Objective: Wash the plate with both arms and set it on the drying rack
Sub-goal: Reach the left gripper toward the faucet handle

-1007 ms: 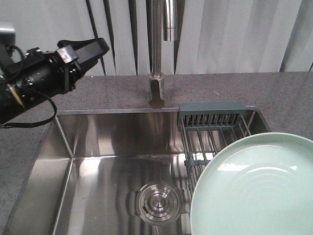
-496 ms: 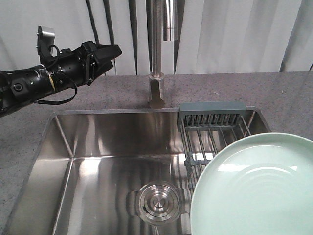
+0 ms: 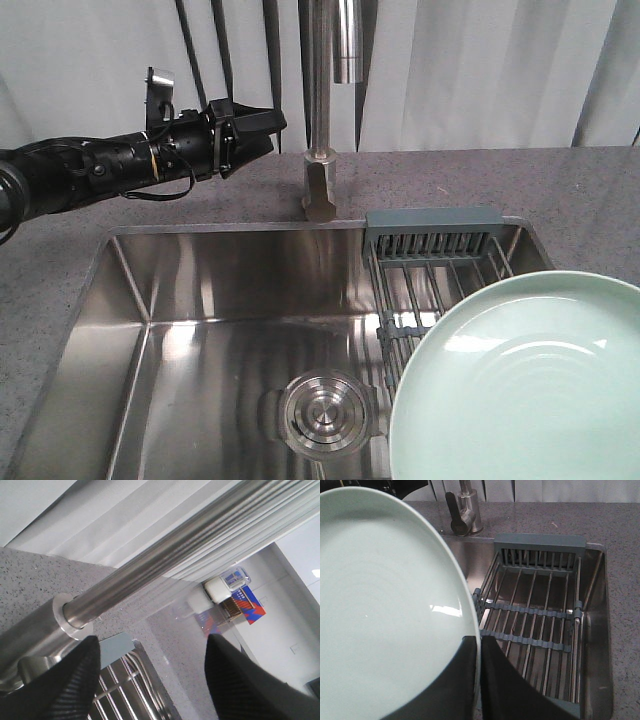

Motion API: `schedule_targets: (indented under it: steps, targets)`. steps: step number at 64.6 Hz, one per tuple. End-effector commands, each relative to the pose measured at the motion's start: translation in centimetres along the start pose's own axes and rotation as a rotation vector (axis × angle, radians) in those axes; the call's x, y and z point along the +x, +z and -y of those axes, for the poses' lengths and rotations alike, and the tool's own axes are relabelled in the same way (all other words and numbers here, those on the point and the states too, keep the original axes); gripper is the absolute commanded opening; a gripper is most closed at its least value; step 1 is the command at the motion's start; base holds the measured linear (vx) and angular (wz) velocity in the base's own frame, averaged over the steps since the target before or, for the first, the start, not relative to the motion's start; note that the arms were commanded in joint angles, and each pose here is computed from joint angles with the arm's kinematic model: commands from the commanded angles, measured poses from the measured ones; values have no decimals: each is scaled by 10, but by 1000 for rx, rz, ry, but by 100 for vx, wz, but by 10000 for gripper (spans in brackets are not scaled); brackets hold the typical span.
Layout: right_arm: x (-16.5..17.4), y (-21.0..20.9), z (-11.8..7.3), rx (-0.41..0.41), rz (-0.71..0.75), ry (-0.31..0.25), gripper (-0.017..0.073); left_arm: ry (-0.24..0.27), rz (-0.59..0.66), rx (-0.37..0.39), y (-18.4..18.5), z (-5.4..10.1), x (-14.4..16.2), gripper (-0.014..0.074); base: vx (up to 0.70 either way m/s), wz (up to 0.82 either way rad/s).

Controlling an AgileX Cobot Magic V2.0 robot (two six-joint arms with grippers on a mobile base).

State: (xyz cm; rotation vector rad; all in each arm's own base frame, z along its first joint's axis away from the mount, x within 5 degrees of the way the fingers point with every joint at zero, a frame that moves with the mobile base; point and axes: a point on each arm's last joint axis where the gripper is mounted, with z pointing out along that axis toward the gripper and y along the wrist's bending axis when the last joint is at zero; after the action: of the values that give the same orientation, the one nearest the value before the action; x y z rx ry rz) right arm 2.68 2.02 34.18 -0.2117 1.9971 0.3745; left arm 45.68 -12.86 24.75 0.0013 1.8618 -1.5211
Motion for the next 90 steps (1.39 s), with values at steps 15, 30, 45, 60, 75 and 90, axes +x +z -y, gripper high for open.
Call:
schedule_targets:
  steps: [15,30,45,60,75,90]
  targets:
    - [-13,-3,-1,-5,87,0,-2,-8,-22,179,22,26,-8,444,0,0]
    - [-13,-3,-1,-5,87,0,-2,1,-53,200,34,32,1,444,0,0]
    - [-13,-3,-1,-5,87,0,-2,2,-77,212,42,37,9,444,0,0]
    - [-13,-3,-1,-5,87,0,-2,40,-162,229,46,41,21,444,0,0]
    - [-13,-3,-1,-5,86,0,-2,64,-270,213,45,39,32,444,0,0]
    - [-13,-3,-1,-5,86,0,-2,73,-298,212,44,39,34,444,0,0]
